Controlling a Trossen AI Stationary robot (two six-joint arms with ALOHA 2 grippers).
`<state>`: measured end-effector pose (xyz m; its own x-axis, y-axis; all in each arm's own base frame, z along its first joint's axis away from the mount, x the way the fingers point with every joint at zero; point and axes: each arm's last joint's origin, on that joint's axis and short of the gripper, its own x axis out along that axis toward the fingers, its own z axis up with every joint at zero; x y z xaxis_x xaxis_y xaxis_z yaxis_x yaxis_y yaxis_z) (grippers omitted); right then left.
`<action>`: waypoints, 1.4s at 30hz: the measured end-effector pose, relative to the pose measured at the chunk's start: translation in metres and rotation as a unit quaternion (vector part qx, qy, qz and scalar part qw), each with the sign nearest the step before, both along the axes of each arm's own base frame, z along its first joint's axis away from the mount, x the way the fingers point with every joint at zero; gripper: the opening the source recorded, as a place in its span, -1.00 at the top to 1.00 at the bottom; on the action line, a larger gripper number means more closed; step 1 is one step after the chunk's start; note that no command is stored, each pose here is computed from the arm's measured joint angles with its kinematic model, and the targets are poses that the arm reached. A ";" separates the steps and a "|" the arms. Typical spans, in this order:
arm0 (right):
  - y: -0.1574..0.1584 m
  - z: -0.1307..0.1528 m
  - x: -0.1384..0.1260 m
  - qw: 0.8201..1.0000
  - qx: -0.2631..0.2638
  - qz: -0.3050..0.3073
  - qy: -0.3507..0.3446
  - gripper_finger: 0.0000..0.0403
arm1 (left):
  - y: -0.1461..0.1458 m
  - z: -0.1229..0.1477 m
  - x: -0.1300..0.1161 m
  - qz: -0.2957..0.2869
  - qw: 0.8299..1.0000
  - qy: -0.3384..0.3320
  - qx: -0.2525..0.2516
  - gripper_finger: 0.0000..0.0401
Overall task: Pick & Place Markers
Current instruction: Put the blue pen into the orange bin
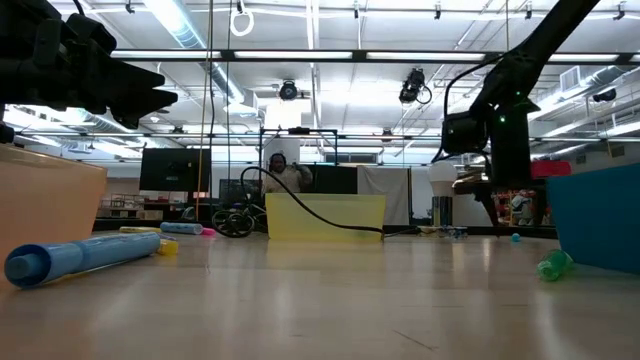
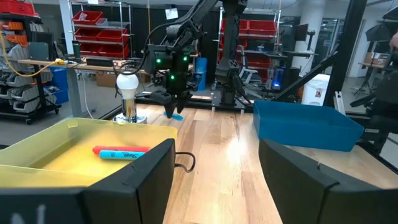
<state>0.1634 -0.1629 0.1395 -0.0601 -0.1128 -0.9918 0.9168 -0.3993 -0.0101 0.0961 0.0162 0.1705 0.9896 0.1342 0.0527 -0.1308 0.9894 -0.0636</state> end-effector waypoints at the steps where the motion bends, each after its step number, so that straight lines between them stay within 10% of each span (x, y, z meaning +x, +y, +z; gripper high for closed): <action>1: 0.000 -0.001 0.000 1.000 0.001 0.005 0.001 -0.25 | 0.000 0.000 0.000 0.000 1.000 0.000 0.000 -0.19; 22: 0.004 -0.001 0.005 1.000 0.011 0.014 -0.010 0.91 | 0.000 0.000 0.000 0.000 1.000 0.000 0.000 -0.19; 42: 0.025 0.041 0.008 0.978 -0.071 0.188 -0.048 0.89 | 0.000 0.000 0.000 0.000 1.000 0.000 0.000 -0.19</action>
<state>0.1712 -0.1378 0.1804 0.1048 -0.2471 -0.9633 0.9931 -0.0253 0.1145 0.0961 0.0162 0.1704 0.9896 0.1344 0.0521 -0.1310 0.9893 -0.0637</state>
